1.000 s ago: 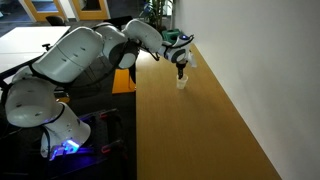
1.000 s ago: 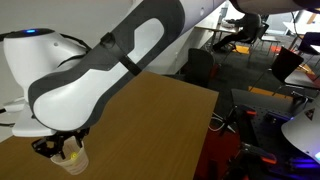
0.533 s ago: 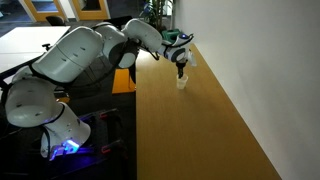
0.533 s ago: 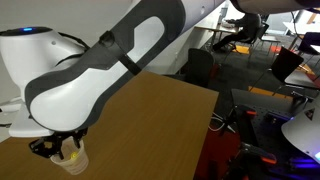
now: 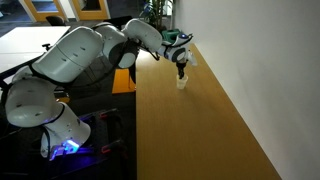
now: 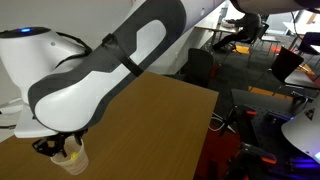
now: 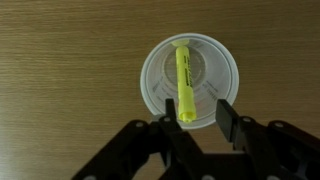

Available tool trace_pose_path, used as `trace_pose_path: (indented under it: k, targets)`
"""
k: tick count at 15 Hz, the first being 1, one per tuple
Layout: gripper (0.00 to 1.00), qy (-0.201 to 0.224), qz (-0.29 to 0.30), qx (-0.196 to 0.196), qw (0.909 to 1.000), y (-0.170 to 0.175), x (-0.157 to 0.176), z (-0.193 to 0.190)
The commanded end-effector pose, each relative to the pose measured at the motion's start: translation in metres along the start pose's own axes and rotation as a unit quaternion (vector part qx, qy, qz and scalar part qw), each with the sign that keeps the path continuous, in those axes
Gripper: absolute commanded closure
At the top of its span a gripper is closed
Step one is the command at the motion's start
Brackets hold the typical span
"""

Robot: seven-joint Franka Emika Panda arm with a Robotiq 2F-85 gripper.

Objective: Remove the marker from the measuring cup and put it on the table

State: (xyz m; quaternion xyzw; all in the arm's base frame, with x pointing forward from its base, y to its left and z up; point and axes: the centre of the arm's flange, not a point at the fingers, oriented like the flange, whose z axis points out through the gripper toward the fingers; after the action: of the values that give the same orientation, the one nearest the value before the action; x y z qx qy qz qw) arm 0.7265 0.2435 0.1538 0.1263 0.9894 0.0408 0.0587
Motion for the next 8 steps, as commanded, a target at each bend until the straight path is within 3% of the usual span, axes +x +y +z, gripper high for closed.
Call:
trace_pose_path:
  k: [1, 8]
  targets:
    - [0.53, 0.001, -0.024, 0.010, 0.9997, 0.0014, -0.0083, -0.0018]
    - [0.55, 0.005, -0.042, 0.006, 0.9991, 0.0023, -0.0085, 0.0051]
